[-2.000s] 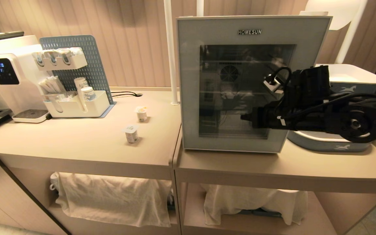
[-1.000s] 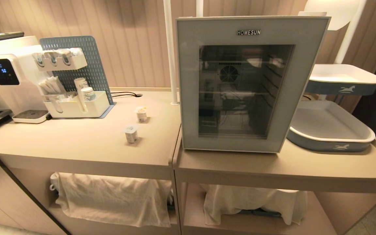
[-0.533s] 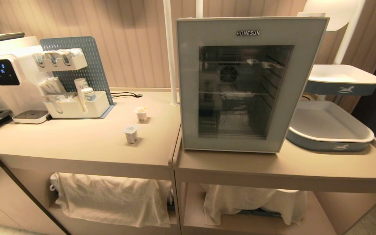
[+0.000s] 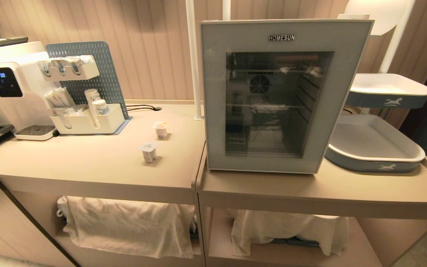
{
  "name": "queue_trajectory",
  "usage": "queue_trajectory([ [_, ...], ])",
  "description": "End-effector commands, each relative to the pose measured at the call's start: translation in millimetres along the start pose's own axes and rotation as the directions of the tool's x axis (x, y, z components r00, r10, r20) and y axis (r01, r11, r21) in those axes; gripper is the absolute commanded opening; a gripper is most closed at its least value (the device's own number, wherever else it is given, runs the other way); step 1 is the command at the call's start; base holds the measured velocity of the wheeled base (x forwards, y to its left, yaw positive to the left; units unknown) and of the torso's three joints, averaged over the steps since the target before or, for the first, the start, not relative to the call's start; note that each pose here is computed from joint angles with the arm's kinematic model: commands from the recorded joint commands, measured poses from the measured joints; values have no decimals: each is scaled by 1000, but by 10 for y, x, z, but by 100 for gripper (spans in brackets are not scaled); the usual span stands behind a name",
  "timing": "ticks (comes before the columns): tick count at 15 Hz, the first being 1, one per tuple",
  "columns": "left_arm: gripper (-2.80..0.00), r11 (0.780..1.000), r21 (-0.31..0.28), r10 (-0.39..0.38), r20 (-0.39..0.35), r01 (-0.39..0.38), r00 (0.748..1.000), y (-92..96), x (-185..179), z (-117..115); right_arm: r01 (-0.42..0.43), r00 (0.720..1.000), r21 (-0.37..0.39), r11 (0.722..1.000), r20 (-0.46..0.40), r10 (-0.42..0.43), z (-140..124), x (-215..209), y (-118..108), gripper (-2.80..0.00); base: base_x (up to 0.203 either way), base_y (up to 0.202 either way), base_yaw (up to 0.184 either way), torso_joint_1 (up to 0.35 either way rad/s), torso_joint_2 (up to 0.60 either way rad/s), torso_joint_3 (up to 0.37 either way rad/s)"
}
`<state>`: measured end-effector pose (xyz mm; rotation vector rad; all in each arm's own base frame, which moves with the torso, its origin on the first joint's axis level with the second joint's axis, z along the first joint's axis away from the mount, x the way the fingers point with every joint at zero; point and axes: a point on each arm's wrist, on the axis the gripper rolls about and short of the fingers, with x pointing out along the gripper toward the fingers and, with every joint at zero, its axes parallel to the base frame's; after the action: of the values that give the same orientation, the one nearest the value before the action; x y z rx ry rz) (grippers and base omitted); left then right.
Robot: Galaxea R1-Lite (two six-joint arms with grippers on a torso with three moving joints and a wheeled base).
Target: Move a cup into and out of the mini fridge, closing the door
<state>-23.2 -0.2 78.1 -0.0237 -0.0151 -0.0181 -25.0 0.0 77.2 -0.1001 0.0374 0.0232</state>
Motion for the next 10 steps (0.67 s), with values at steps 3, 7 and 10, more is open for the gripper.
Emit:
queue_trajectory([
  [3, -280, 1000, 1, -1, -2, 1, 1000, 0, -1, -1, 9, 1000, 51, 999, -1, -9, -15, 6, 0, -280, 0, 0, 0, 0, 0, 0],
  [7, -280, 1000, 1, -2, -2, 2, 1000, 0, -1, -1, 8, 1000, 48, 999, 1, -8, -15, 5, 0, -280, -1, 116, 2, 1, 3, 0],
  [10, -280, 1000, 1, 1, -1, -1, 1000, 0, -1, -1, 8, 1000, 48, 999, 2, -8, -13, 4, 0, -280, 0, 192, -1, 4, 5, 1],
])
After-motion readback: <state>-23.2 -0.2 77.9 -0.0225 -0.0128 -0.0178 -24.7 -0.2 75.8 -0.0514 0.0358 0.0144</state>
